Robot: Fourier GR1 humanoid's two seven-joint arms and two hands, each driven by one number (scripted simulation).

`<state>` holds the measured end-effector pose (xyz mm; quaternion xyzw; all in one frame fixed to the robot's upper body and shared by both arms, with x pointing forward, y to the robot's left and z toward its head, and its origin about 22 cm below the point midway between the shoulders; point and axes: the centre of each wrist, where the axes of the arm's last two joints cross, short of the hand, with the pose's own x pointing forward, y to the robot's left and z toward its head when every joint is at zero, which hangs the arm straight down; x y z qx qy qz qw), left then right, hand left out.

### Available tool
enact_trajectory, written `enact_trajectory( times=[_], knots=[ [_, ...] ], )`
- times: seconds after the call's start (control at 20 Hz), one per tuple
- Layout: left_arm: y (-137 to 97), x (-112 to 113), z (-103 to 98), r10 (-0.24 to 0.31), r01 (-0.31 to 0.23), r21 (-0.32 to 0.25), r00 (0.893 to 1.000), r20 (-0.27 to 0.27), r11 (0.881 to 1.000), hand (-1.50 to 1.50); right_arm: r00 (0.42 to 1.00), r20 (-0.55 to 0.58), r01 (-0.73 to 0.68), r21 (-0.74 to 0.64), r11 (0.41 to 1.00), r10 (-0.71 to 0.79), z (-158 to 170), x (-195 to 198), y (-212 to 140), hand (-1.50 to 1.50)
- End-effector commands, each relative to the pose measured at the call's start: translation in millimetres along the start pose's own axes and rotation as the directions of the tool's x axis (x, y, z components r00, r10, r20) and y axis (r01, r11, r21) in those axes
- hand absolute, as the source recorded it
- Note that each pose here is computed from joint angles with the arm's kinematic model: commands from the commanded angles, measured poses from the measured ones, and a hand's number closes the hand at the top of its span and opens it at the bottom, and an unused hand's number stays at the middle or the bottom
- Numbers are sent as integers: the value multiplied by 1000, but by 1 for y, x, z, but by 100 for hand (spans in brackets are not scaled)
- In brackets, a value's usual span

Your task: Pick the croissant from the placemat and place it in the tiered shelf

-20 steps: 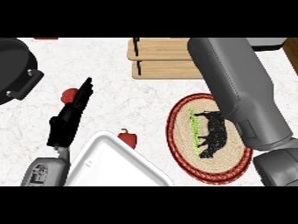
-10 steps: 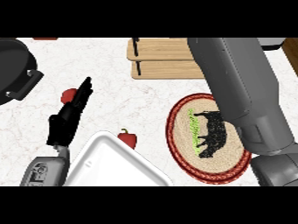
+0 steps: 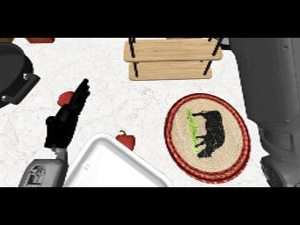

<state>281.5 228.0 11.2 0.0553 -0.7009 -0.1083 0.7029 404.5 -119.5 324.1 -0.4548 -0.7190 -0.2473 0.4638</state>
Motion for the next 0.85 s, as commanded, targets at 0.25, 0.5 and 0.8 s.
enact_trajectory(
  times=[0.25,0.5,0.8],
  knots=[
    [9,-13,11,10,-9,42,999,-35,999,0,967,-232,-101,31,994,106,-28,-27,-82,-150],
    [8,-8,9,4,-2,43,999,-33,999,0,954,-215,-194,87,977,209,-28,-48,-134,-150],
    [17,-7,12,7,-6,56,1000,-16,998,0,956,-206,-183,140,973,209,-27,-60,-222,-150]
  ],
)
